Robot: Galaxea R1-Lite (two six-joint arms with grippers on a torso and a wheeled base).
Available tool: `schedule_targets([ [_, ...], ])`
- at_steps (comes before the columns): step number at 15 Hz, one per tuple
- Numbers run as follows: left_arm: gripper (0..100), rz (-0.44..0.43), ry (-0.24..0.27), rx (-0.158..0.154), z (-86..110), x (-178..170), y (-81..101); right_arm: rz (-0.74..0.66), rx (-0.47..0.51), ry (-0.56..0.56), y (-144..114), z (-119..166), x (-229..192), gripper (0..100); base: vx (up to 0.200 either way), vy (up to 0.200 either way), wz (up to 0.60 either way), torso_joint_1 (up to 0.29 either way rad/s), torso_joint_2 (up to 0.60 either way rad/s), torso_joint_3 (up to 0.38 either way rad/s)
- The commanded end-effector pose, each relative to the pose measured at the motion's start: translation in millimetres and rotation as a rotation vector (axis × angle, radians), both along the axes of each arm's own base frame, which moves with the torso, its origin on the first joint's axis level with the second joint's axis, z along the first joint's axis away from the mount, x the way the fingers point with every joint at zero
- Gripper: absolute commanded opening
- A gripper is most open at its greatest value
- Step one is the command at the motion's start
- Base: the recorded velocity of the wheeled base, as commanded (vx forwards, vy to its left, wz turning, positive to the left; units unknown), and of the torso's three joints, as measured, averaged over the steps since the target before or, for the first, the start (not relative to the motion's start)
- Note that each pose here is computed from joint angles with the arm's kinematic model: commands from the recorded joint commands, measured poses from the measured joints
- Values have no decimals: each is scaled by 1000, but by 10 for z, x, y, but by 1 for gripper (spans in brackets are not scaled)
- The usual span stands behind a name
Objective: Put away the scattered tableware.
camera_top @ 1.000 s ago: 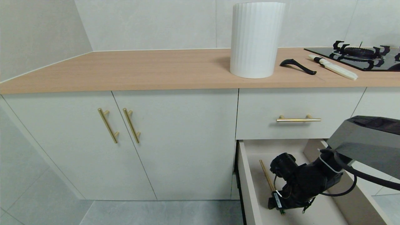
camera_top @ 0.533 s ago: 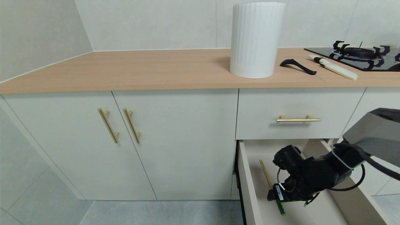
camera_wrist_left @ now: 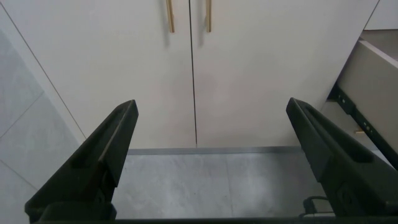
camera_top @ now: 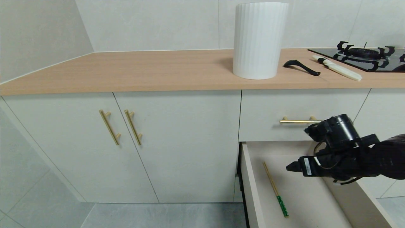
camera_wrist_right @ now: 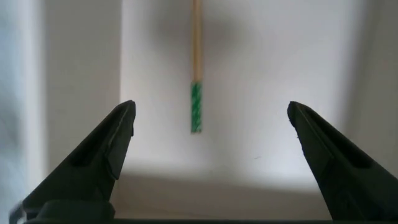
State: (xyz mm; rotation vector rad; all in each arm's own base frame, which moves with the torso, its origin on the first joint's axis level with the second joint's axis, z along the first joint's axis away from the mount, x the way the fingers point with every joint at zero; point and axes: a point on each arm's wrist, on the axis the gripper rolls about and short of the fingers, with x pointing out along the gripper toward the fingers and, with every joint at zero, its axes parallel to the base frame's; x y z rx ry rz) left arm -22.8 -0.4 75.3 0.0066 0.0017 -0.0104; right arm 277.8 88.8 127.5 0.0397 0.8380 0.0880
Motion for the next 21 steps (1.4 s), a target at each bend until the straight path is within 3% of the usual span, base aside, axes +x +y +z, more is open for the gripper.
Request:
schedule_targets([
  [1,100,1,1,0,1,1,0,-29,30,-137,-173,400,-174,100,0,0,0,0,0,0],
  [9,100,0,1,0,1,1,0,-36,12,-184,-274,510,-216,100,0,0,0,4,-25,-20],
  [21,100,0,1,1,1,1,0,-38,11,-184,-282,507,-215,100,0,0,0,138,-432,-298],
])
